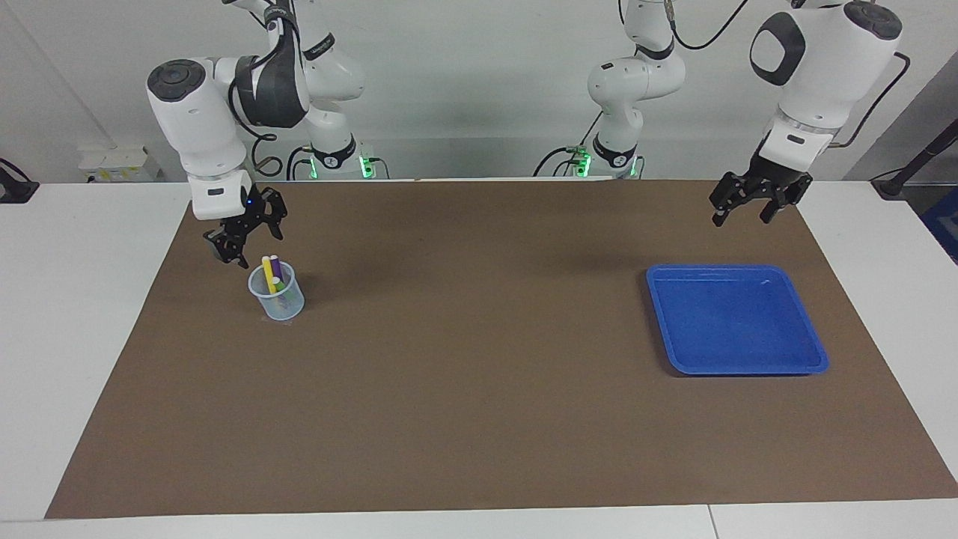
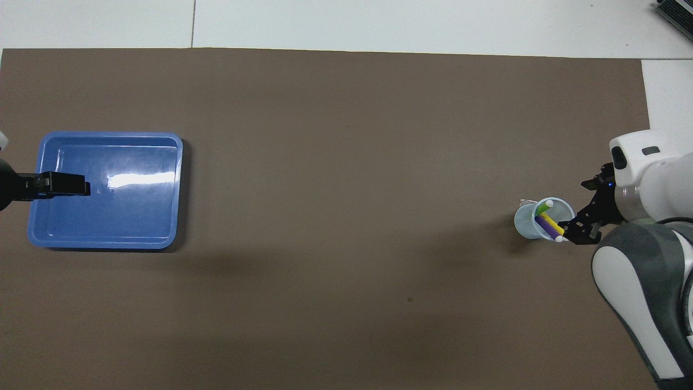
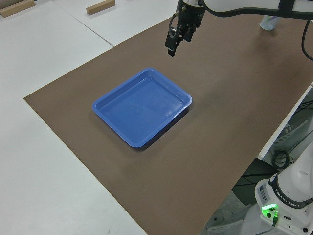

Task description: Transfer and insert pens with both arms

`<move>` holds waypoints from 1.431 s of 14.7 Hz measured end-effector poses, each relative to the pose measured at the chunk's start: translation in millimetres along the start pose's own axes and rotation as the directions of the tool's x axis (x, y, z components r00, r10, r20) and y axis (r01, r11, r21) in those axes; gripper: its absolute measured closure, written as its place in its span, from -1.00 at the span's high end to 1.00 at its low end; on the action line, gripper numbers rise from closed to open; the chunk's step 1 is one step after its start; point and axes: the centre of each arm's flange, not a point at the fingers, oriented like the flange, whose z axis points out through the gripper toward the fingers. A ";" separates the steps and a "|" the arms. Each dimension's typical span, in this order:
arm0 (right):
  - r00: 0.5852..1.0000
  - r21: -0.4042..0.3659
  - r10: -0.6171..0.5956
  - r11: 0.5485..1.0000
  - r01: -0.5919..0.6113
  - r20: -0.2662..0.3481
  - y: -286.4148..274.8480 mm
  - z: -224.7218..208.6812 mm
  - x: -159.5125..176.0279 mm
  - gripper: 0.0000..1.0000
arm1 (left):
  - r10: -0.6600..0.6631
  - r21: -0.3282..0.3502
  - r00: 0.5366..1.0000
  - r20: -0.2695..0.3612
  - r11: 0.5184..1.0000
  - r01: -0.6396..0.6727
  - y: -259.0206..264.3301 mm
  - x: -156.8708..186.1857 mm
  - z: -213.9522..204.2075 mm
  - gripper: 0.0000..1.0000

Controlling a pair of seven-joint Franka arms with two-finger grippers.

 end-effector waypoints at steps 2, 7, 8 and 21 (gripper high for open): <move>1.000 -0.011 -0.001 1.000 0.001 -0.007 1.1 -4.4 2.1 1.00 | 0.012 -0.002 1.000 0.006 1.000 -0.012 4.8 1.4 -17.8 1.00; 0.999 -0.029 -0.037 0.999 0.037 -0.018 -8.0 -17.6 19.6 1.00 | 0.045 0.003 0.999 0.023 0.999 -0.045 10.8 -1.0 -64.3 1.00; 0.999 -0.029 -0.036 0.999 0.035 -0.018 -9.6 -20.9 21.7 1.00 | 0.054 0.008 0.998 0.026 0.998 -0.055 14.6 -0.6 -70.1 1.00; 0.928 0.064 0.373 0.926 -0.372 -0.003 -1.6 -72.9 82.0 1.00 | 0.072 0.010 0.997 0.039 0.997 -0.072 24.8 14.1 -64.5 1.00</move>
